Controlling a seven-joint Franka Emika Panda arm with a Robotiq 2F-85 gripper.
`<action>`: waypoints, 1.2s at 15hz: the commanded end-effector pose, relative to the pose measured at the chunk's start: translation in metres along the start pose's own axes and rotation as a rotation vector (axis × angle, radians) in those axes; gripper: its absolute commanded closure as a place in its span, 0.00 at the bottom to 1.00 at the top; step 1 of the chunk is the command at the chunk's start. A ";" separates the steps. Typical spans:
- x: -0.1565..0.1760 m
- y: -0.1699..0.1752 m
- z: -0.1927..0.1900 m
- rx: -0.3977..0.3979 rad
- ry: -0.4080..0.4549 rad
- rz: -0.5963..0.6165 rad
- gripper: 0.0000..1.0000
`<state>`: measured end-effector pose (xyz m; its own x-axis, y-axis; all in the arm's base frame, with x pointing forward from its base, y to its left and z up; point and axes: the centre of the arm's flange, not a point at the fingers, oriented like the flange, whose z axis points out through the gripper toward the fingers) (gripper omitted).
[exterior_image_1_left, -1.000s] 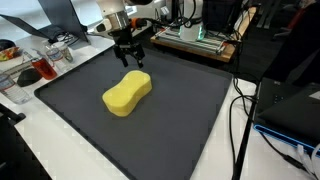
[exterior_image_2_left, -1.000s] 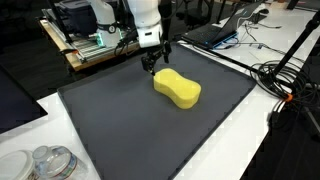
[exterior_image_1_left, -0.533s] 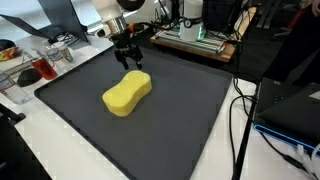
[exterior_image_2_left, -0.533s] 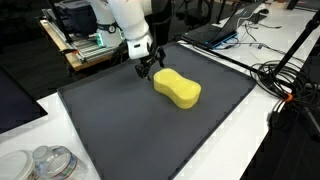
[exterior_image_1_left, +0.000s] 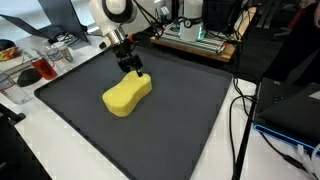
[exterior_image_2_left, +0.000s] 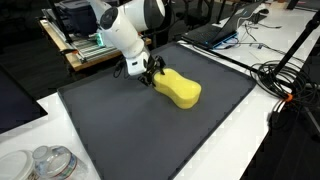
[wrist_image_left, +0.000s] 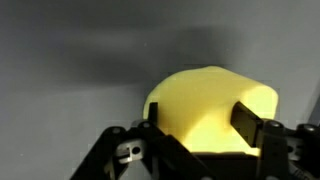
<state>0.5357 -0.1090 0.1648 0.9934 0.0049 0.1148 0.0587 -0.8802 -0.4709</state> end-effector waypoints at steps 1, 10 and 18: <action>0.018 0.009 0.023 0.116 -0.018 -0.006 0.55; 0.004 -0.076 -0.046 -0.131 -0.098 -0.114 1.00; -0.049 -0.195 -0.110 -0.557 -0.073 -0.227 0.98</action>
<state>0.5056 -0.0090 0.3089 0.9680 0.2372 0.0821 0.2421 -0.9687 -0.0553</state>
